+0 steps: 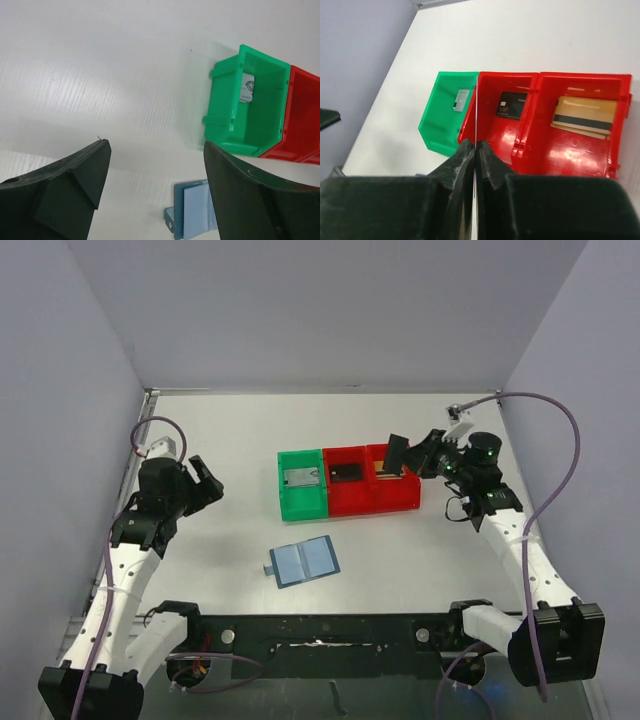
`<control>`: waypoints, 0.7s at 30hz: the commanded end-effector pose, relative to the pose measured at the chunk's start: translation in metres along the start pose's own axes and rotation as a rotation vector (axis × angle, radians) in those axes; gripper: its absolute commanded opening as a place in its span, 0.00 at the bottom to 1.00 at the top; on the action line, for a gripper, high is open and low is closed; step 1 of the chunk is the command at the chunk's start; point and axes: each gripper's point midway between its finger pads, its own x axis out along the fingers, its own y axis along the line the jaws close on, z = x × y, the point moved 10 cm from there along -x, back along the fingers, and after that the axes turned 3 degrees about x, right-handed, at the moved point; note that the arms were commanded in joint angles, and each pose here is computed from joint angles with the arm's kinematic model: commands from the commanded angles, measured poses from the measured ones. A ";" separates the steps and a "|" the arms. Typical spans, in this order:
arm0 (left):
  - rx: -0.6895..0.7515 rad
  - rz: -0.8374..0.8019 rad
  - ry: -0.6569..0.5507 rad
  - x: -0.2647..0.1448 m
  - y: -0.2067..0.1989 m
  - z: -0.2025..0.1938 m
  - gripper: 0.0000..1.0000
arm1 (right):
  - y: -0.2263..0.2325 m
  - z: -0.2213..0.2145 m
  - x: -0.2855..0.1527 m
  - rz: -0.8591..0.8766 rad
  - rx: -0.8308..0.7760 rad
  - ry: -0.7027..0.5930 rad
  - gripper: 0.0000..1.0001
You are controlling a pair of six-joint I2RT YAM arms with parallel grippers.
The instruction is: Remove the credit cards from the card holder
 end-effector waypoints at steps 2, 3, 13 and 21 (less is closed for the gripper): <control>0.060 -0.010 -0.042 -0.002 0.011 0.006 0.75 | 0.027 0.003 0.023 -0.130 -0.412 -0.018 0.00; 0.060 -0.008 -0.045 -0.001 0.012 0.005 0.75 | 0.031 0.001 0.026 -0.150 -0.475 -0.016 0.00; 0.052 -0.007 -0.122 -0.005 0.021 -0.006 0.75 | 0.049 -0.030 0.043 -0.044 -0.959 0.020 0.00; 0.035 -0.014 -0.225 -0.018 0.023 -0.003 0.75 | 0.050 -0.014 0.059 -0.070 -1.145 0.122 0.00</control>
